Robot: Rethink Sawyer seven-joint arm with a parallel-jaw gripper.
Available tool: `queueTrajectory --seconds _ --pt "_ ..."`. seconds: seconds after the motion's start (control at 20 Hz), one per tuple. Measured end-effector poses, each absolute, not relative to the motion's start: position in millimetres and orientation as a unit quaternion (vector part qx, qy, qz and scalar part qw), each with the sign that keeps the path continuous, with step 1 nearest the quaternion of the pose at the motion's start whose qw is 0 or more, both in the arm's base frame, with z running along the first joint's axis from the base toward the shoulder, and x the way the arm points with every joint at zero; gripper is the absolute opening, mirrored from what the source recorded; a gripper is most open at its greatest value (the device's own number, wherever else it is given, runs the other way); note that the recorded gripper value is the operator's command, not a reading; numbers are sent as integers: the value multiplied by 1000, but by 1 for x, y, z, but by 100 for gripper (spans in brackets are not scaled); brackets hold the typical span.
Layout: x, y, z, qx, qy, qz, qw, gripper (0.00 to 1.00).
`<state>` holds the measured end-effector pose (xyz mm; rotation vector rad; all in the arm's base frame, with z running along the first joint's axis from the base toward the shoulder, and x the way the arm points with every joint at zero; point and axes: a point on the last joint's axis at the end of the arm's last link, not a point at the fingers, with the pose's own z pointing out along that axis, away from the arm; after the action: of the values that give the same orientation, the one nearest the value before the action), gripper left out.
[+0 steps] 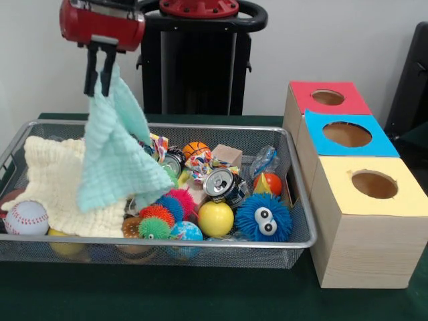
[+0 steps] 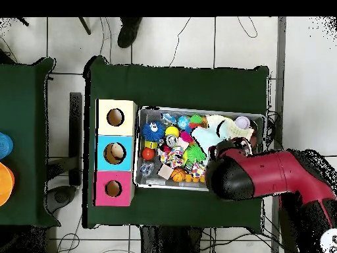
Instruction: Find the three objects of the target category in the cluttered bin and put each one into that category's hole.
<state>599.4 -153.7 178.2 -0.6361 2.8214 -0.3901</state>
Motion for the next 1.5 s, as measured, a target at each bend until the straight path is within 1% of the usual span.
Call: queueTrajectory --seconds 0.35,0.65,1.15,1.5 --pt "583 -171 214 -202 960 -161 112 0" --pt "575 -168 230 -195 960 -165 114 0" --pt "571 -147 236 -207 959 -157 117 0" --pt "566 -132 237 -211 961 -140 115 0"
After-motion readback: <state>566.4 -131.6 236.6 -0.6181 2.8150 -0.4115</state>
